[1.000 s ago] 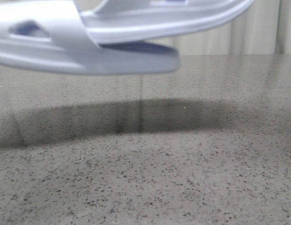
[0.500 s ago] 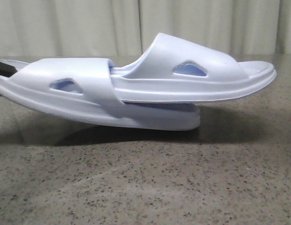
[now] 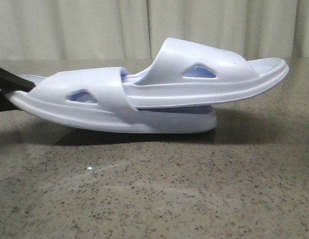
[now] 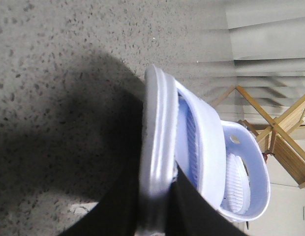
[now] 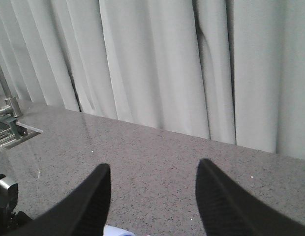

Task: Insert blue slippers together front up

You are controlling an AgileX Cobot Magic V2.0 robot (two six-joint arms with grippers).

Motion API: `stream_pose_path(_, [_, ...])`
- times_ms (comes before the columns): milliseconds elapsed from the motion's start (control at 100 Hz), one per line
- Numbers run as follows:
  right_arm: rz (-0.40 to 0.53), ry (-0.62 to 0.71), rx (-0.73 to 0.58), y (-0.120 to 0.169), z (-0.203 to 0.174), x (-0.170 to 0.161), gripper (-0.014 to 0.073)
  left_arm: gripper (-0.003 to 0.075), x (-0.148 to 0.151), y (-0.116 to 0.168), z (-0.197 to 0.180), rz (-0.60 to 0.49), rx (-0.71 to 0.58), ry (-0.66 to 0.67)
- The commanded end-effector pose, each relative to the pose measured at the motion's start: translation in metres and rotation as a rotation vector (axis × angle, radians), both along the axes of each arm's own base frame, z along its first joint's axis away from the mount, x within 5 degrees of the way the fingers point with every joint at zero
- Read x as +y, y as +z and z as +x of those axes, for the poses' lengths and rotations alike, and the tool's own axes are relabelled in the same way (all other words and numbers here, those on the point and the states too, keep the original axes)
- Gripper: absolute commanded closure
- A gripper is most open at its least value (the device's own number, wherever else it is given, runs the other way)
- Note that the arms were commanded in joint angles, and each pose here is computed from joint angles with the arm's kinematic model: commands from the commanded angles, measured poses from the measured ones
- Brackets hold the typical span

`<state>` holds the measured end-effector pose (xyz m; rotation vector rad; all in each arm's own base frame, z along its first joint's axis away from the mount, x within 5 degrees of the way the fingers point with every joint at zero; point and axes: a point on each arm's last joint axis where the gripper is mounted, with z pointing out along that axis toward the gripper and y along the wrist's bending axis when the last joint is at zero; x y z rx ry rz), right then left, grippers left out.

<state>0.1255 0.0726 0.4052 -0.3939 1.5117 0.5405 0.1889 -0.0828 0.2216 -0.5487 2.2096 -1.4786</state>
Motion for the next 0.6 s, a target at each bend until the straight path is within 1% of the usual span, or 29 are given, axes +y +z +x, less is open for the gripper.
stream_pose_path(0, [0.013, -0.035, -0.058, 0.0119, -0.0008, -0.0037, 0.0259, 0.0703, -0.0035, 0.0173, 0.0054, -0.079, -0.078, -0.004])
stream_pose_path(70, [0.013, -0.035, -0.058, 0.0119, -0.0008, -0.0037, 0.0259, 0.0693, -0.0034, 0.0174, 0.0055, -0.078, -0.080, -0.004])
stream_pose_path(160, [0.012, -0.035, -0.056, 0.0117, -0.0003, -0.0035, 0.0260, 0.0628, -0.0032, 0.0171, 0.0057, -0.072, -0.083, -0.002])
stream_pose_path(210, [0.012, -0.035, -0.056, 0.0117, -0.0003, -0.0035, 0.0260, 0.0573, -0.0032, 0.0171, 0.0057, -0.062, -0.098, -0.007])
stream_pose_path(330, [0.012, -0.035, -0.056, 0.0117, -0.0003, -0.0035, 0.0260, 0.0410, -0.0030, 0.0170, 0.0058, -0.054, -0.106, -0.009])
stream_pose_path(400, [0.012, -0.035, -0.056, 0.0117, -0.0003, -0.0035, 0.0259, 0.0345, -0.0022, 0.0161, 0.0066, -0.031, -0.119, -0.003])
stream_pose_path(470, [0.012, -0.035, -0.056, 0.0117, -0.0003, -0.0035, 0.0260, 0.0313, -0.0007, 0.0145, 0.0079, 0.012, -0.145, 0.003])
stream_pose_path(590, [0.011, -0.032, -0.055, 0.0115, -0.0004, -0.0033, 0.0260, 0.0307, 0.0027, 0.0114, 0.0105, 0.091, -0.184, 0.021])
